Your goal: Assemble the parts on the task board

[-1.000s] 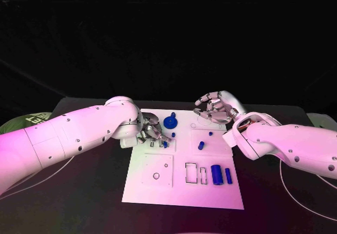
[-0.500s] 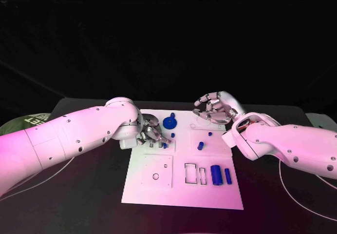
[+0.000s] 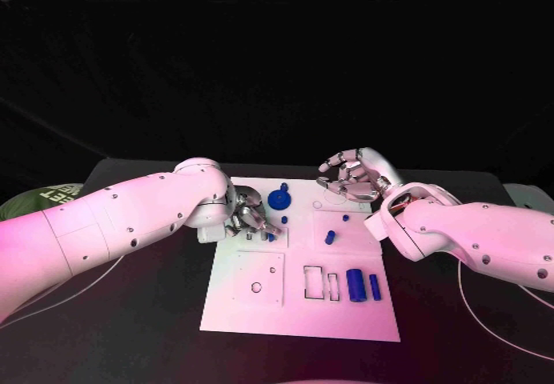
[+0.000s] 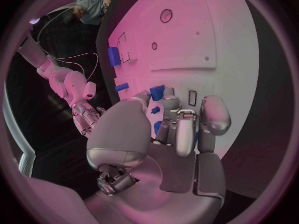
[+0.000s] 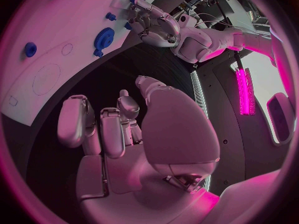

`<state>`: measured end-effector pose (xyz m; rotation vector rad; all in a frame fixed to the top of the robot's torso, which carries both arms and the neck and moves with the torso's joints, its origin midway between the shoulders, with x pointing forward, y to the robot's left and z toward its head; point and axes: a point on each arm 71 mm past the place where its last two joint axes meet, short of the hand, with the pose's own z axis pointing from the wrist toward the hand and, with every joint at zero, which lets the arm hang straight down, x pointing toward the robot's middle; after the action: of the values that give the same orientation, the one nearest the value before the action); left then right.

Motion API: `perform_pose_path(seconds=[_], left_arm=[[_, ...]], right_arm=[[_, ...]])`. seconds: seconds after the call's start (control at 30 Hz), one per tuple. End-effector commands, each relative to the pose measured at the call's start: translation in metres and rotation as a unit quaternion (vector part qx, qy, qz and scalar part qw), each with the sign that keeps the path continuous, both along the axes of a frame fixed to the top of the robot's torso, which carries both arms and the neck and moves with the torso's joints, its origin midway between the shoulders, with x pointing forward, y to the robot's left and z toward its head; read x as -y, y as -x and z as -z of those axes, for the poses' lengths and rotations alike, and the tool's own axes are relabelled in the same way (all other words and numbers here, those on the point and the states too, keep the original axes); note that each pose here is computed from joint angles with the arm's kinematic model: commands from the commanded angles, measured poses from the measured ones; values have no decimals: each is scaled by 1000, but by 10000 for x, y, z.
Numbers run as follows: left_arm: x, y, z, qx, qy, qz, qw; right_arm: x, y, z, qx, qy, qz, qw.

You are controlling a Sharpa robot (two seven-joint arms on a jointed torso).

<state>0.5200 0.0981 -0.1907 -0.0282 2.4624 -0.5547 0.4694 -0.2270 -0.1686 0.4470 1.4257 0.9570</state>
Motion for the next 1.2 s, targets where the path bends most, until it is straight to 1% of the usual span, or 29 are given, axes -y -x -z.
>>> perform_pose_path(seconds=[0.03,0.53,0.83,1.2], left_arm=[[19,12,13,-10,0,7,1000],[33,11,8,-10,13,3,1000],[35,17,5,-17,29,-4,999],[-37,21,-17,-7,39,-16,999]], right_arm=[[-17,7,3,2,4,-7,1000],[-24,10,15,-5,10,-11,1000],[-24,13,23,-9,14,-13,1000],[-28,29,40,-16,19,-18,1000]])
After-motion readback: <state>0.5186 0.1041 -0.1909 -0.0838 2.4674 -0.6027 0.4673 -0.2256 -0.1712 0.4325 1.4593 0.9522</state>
